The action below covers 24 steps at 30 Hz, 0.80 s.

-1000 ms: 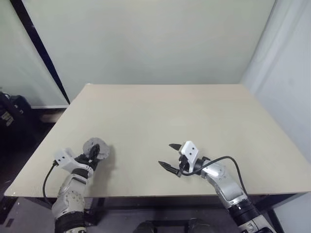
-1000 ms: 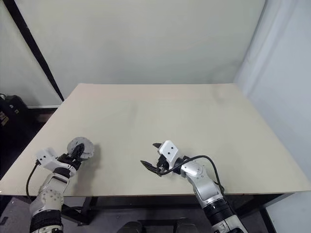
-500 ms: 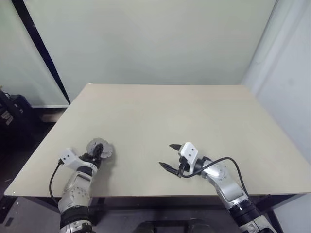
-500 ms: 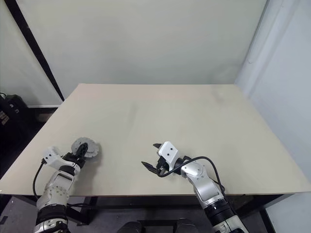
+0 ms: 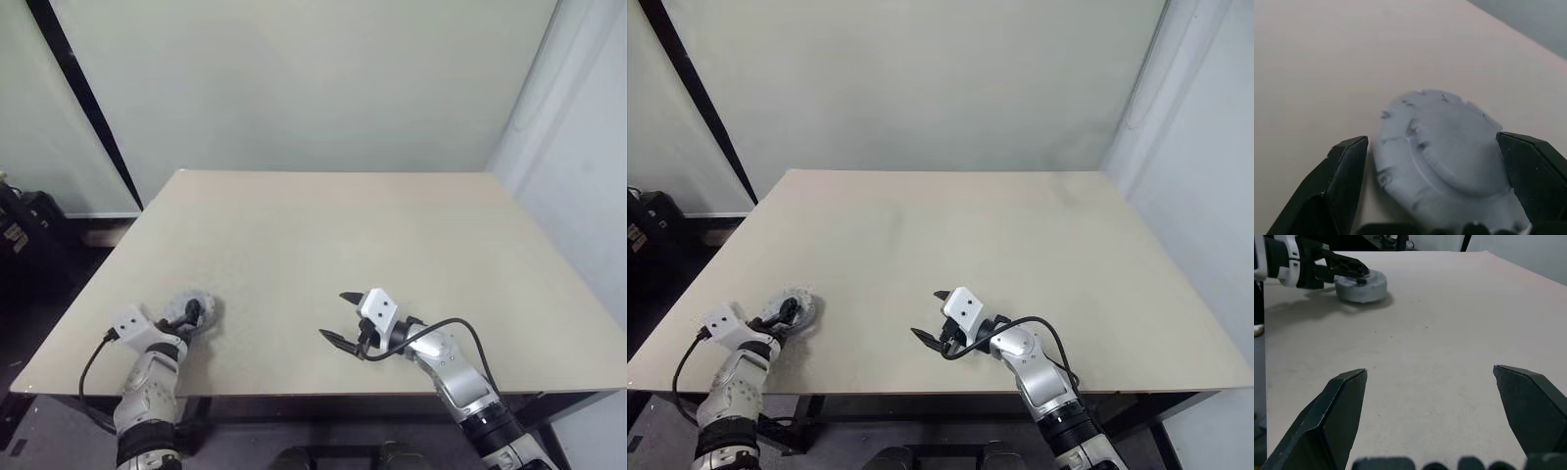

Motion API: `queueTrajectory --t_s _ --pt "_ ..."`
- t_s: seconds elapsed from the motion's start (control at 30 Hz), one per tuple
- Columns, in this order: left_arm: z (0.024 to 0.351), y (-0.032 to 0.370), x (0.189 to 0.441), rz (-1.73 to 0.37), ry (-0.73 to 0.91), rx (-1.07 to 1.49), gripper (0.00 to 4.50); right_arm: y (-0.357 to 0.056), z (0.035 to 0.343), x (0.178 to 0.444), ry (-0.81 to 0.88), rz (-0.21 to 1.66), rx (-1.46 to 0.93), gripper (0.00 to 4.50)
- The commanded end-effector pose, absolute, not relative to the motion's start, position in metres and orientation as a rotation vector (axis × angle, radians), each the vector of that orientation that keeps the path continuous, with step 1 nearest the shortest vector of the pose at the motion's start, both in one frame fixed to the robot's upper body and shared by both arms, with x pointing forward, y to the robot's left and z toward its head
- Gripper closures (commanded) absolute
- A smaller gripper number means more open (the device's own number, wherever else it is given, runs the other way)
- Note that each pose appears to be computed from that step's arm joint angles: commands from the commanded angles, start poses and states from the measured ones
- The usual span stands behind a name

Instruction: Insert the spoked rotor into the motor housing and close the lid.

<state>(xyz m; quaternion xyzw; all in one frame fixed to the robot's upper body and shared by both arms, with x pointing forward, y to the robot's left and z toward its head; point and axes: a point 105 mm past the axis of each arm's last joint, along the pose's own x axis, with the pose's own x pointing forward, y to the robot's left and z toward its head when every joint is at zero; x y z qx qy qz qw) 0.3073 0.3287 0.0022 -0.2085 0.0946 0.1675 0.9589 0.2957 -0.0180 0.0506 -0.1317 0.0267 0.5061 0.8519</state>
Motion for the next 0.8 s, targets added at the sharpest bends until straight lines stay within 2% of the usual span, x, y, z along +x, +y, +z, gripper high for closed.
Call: queueTrajectory --t_s 0.03,0.17,0.23,0.37,0.5,0.8 --pt "0.037 0.330 0.311 0.332 0.083 -0.313 0.02 -0.016 0.066 0.300 -0.010 1.059 -0.284 0.00" --pt "0.074 0.305 0.312 0.171 0.000 -0.191 0.02 -0.024 0.067 0.306 -0.001 1.012 -0.263 0.00" --pt "0.095 0.276 0.315 -0.002 -0.022 -0.143 0.02 -0.033 0.068 0.311 0.009 0.979 -0.251 0.00" --pt "0.117 0.212 0.314 -0.353 -0.002 -0.077 0.02 -0.059 0.073 0.323 0.036 0.874 -0.210 0.00" --pt "0.104 0.159 0.303 -0.651 0.129 -0.052 0.02 -0.102 0.075 0.331 0.060 0.725 -0.187 0.00" --pt "0.078 0.153 0.300 -0.671 0.221 -0.047 0.02 -0.170 0.063 0.318 0.136 0.518 -0.204 0.00"
